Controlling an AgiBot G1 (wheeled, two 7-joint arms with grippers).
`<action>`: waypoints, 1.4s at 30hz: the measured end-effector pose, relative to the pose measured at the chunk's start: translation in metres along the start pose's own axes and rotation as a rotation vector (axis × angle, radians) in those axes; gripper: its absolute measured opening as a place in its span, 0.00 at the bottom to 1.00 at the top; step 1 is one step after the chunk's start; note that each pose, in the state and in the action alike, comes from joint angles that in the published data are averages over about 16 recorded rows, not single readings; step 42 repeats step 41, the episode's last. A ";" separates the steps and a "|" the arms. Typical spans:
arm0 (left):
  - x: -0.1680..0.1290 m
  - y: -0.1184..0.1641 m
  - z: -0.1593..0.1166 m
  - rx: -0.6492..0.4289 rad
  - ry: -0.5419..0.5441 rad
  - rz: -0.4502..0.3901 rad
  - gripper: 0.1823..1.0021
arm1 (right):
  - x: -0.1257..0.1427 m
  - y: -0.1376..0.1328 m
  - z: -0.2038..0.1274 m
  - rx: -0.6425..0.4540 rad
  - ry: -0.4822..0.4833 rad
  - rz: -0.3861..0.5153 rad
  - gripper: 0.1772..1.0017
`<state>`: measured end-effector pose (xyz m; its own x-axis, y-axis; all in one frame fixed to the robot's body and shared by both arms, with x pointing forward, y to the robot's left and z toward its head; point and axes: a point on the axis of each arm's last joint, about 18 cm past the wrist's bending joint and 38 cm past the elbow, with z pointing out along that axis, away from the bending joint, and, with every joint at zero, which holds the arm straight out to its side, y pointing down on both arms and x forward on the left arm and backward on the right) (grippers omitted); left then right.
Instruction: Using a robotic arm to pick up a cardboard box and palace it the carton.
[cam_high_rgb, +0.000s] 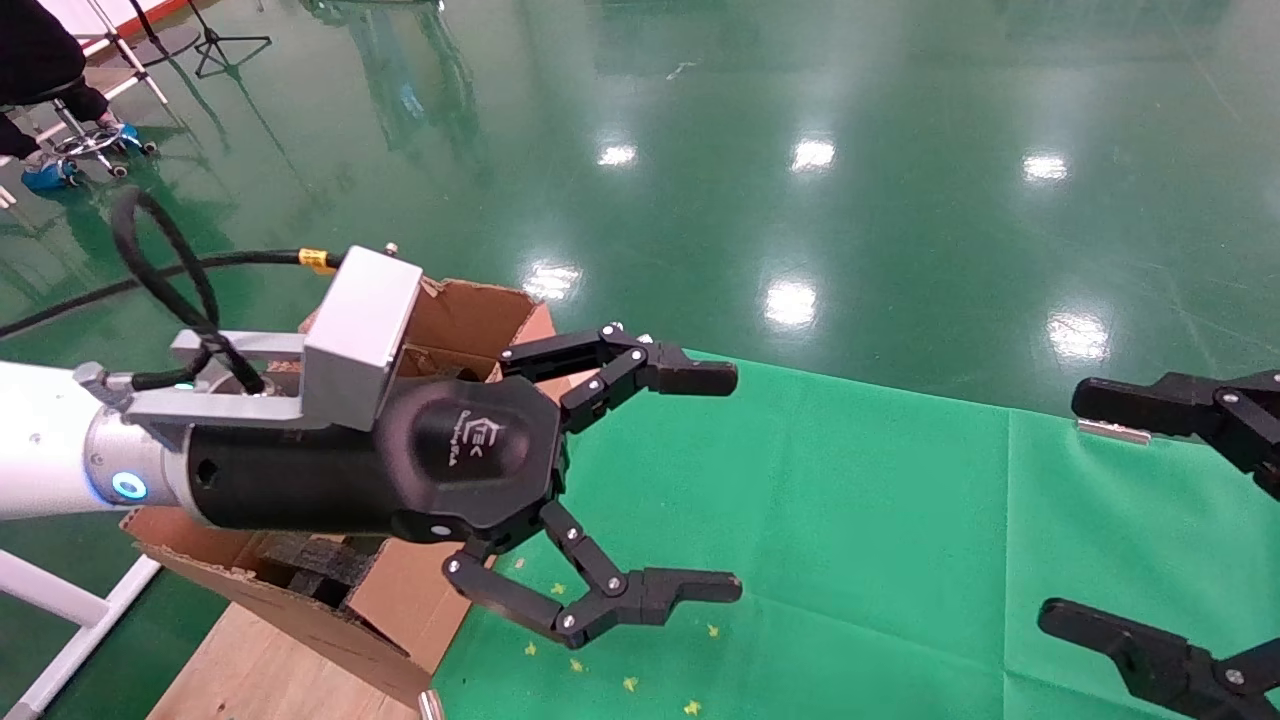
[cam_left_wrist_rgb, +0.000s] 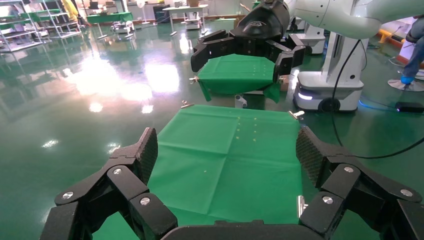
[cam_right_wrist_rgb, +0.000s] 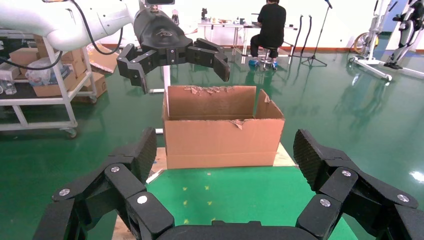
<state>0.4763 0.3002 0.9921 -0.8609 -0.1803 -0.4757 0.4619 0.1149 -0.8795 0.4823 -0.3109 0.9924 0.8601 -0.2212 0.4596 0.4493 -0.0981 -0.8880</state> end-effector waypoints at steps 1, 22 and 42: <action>0.000 0.000 0.000 0.000 0.000 0.000 1.00 | 0.000 0.000 0.000 0.000 0.000 0.000 1.00; 0.000 0.000 0.000 0.000 0.000 0.000 1.00 | 0.000 0.000 0.000 0.000 0.000 0.000 1.00; 0.000 0.000 0.000 0.000 0.000 0.000 1.00 | 0.000 0.000 0.000 0.000 0.000 0.000 1.00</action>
